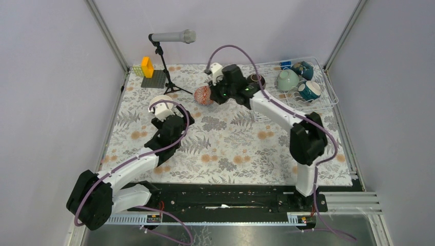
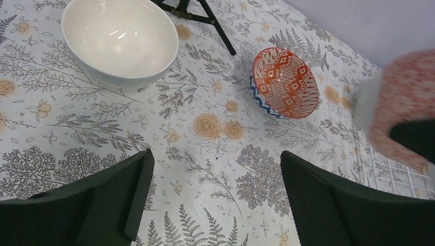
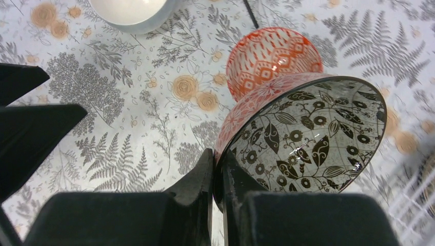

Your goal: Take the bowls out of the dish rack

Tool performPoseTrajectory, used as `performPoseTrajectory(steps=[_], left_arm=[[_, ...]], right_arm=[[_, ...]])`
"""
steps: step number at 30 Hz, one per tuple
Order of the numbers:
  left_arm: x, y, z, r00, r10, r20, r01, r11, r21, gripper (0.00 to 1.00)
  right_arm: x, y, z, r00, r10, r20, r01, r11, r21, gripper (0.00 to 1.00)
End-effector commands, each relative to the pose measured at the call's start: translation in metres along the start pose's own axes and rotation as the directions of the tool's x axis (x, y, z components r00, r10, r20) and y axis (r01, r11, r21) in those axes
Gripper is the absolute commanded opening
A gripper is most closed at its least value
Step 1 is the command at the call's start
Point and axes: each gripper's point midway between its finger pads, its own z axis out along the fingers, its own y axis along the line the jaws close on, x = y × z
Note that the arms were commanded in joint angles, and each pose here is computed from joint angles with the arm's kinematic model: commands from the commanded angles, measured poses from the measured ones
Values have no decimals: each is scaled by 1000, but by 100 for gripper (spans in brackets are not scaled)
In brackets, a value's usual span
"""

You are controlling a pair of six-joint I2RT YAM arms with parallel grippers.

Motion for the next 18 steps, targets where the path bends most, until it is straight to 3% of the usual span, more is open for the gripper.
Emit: performPoseTrajectory(steps=[1, 18], left_arm=[[-10, -10, 0, 1000, -7, 28, 6, 999, 34, 99], [4, -22, 7, 996, 91, -15, -89, 991, 95, 99]], right_arm=[[-36, 0, 23, 988, -146, 57, 144, 989, 35, 0], [-6, -13, 101, 941, -328, -86, 333, 940, 66, 1]])
